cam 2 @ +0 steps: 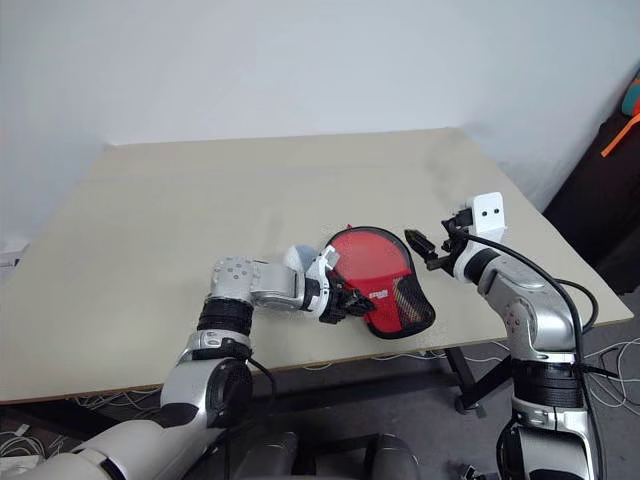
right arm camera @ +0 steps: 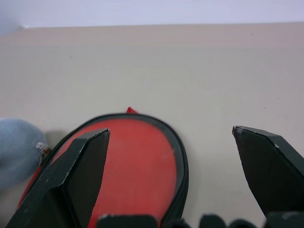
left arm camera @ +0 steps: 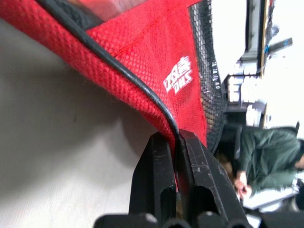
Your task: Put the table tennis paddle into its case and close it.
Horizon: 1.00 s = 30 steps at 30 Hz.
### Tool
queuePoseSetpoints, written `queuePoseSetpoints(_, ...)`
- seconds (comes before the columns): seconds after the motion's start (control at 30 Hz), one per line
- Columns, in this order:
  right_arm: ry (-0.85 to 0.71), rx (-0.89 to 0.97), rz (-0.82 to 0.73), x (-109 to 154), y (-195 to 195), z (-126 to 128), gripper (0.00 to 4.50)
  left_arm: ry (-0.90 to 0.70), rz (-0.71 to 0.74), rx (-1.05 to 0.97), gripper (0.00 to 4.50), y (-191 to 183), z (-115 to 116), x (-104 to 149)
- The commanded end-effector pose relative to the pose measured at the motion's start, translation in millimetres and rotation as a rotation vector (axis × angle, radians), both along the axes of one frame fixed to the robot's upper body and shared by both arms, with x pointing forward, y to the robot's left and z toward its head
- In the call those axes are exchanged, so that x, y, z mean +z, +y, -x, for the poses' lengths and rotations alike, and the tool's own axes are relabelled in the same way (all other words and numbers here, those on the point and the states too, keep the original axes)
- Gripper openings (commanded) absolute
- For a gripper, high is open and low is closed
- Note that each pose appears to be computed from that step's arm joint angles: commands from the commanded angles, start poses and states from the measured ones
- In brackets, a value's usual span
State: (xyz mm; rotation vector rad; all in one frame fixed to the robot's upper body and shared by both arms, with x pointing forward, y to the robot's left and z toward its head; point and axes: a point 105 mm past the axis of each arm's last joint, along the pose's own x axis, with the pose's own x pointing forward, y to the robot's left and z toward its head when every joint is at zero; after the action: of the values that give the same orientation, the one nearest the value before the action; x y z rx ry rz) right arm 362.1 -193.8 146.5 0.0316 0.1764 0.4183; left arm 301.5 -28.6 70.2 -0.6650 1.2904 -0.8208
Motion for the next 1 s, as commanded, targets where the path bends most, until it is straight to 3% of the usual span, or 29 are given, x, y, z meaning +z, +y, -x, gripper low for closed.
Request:
queuePoseSetpoints(0.03, -0.069, -0.004, 0.000, 17.5, 0.2, -4.2, 4.50, -0.041, 0.036, -0.060, 0.01, -5.1, 4.5, 16.5)
queuePoseSetpoints(0.37, -0.066, 0.012, 0.018, 16.2, 4.2, -5.7, 4.50, 0.020, 0.095, -0.242, 0.01, 12.1, 54.8, 6.4)
queuePoseSetpoints(0.53, -0.057, 0.015, 0.034, 14.5, 4.3, -6.8, 4.50, -0.011, 0.102, -0.282, 0.01, 20.4, 64.5, 15.3)
queuePoseSetpoints(0.77, -0.044, 0.024, 0.061, 9.6, 8.5, -6.2, 4.50, -0.008, 0.103, -0.290, 0.01, 15.0, 74.1, 9.2)
queuePoseSetpoints(1.0, -0.057, 0.030, 0.078, 10.6, 12.8, -7.1, 4.50, -0.043, 0.038, -0.182, 0.01, 13.0, 66.9, 4.3)
